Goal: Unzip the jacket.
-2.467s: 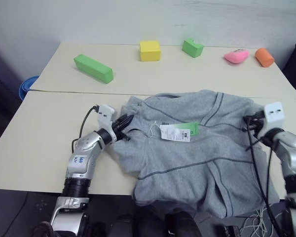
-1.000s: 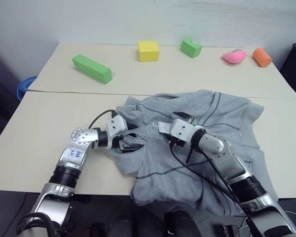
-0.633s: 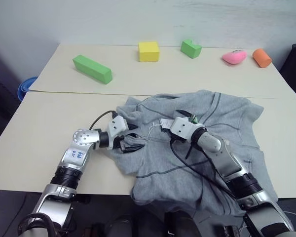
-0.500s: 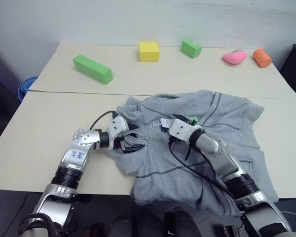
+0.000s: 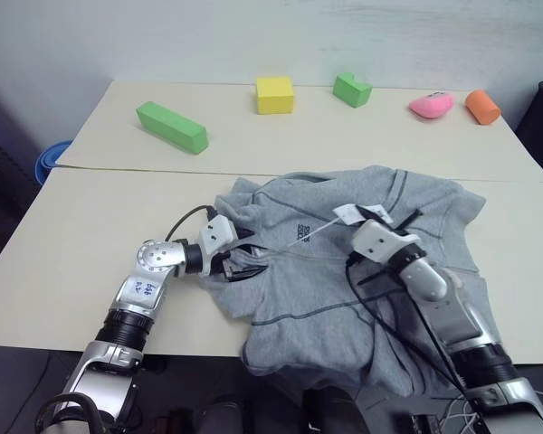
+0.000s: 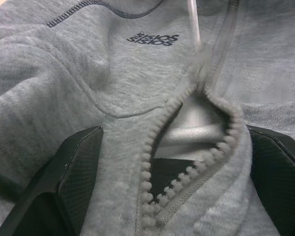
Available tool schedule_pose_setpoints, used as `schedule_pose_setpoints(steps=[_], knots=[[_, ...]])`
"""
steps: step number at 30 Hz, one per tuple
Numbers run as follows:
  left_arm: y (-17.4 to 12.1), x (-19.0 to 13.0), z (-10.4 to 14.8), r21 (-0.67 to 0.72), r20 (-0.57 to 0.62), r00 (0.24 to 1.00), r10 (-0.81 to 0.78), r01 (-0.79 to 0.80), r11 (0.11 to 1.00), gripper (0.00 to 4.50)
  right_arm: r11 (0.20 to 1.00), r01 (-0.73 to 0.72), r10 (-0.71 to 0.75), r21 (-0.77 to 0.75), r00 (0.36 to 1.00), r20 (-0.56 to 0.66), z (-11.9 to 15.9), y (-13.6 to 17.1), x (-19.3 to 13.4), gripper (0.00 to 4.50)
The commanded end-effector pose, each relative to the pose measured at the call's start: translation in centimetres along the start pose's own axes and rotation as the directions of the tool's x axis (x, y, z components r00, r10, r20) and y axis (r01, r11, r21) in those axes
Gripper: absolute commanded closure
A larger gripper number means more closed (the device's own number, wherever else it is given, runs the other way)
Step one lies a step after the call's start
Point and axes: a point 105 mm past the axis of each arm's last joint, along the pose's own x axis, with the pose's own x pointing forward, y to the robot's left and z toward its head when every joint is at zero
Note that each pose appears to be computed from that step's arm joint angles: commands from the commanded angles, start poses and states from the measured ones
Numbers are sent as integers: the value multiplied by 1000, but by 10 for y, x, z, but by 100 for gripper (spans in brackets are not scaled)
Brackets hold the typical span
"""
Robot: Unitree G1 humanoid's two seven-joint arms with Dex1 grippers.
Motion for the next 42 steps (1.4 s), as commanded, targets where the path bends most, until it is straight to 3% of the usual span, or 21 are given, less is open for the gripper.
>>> schedule_pose_setpoints(steps=[1,6,10,15,22,24,27,32,35,38,42], knots=[[-13,-2,-40,-80,-141,990,-11,0,997,0,985,166,-167,-55,986,-15,-3,-55,-20,446],[-18,0,-44,-98,-152,988,-24,9,995,0,965,238,-249,-113,964,-91,-19,-98,-52,446],[-27,-2,-46,-124,-149,987,-65,47,991,0,950,235,-282,-207,930,-236,-57,-136,-103,446],[-31,-13,-62,-121,-208,974,-89,65,991,0,934,250,-345,-254,815,-465,-118,-172,-172,446],[-26,-38,-84,-142,-277,959,-54,15,990,0,938,247,-345,-242,637,-690,-180,-199,-221,446],[-28,-42,-87,-140,-288,956,-57,17,990,0,921,300,-383,-246,599,-703,-186,-207,-227,446],[-21,-46,-88,-131,-297,955,-14,-26,991,0,883,388,-459,-263,605,-651,-180,-222,-217,446],[-21,-52,-91,-129,-308,951,2,-44,991,0,758,630,-589,-171,546,-596,-173,-245,-202,446],[-25,-51,-86,-134,-270,963,-15,-22,991,0,790,612,-497,-42,600,-626,-180,-229,-189,446],[-24,-49,-68,-144,-182,983,-12,-14,989,0,871,458,-236,178,708,-666,-191,-177,-181,446],[-24,-58,-36,-184,-55,998,-41,30,982,0,852,397,-128,341,789,-601,-179,-150,-186,352]])
